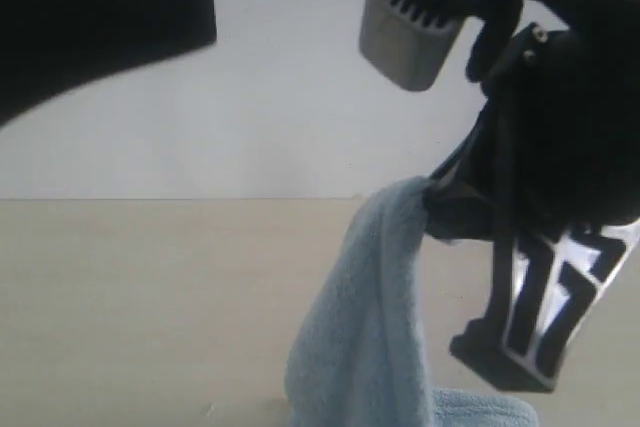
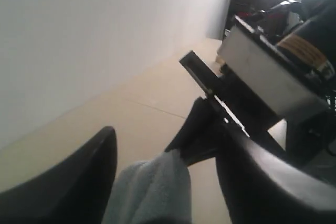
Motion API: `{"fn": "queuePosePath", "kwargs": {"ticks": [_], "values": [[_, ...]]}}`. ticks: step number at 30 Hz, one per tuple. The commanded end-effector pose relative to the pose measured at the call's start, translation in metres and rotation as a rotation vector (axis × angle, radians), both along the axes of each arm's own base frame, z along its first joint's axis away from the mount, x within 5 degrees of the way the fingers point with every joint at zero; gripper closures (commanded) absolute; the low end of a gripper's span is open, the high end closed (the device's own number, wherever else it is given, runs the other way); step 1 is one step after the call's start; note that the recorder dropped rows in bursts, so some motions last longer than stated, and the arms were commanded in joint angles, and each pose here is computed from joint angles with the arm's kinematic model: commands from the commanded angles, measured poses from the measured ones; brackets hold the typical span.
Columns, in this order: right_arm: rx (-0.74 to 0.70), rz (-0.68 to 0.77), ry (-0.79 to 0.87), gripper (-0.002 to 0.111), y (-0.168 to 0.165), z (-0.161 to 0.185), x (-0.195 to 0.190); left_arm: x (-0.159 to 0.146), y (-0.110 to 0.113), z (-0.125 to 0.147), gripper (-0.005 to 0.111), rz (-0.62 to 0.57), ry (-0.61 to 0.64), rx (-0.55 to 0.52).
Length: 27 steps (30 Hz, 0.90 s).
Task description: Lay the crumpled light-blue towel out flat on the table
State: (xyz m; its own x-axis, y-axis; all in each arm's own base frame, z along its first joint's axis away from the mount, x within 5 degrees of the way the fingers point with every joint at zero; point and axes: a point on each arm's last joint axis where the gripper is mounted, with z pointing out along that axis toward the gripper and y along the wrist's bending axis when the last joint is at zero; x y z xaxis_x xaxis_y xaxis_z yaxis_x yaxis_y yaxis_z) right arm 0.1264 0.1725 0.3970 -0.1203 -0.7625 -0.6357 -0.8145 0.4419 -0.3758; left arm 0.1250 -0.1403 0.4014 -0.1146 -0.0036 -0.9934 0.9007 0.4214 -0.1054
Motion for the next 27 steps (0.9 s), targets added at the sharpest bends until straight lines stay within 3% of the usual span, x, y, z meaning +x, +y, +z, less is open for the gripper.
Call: {"fn": "queuePosePath", "kwargs": {"ticks": [1,8,13,27], "values": [[0.127,0.046,-0.006,0.108,0.009,0.000,-0.002,-0.002,-0.003,-0.026,0.052,-0.041,0.105,0.031],[0.176,0.076,-0.016,0.108,0.013,0.002,-0.003,-0.007,-0.004,-0.054,0.052,-0.089,0.195,0.077],[0.186,0.086,-0.026,0.108,0.014,0.003,-0.003,-0.011,-0.005,-0.055,0.052,-0.136,0.213,0.078],[0.235,0.138,0.024,0.108,0.019,0.004,-0.009,-0.009,-0.004,-0.055,0.052,-0.103,0.224,0.070]]}}
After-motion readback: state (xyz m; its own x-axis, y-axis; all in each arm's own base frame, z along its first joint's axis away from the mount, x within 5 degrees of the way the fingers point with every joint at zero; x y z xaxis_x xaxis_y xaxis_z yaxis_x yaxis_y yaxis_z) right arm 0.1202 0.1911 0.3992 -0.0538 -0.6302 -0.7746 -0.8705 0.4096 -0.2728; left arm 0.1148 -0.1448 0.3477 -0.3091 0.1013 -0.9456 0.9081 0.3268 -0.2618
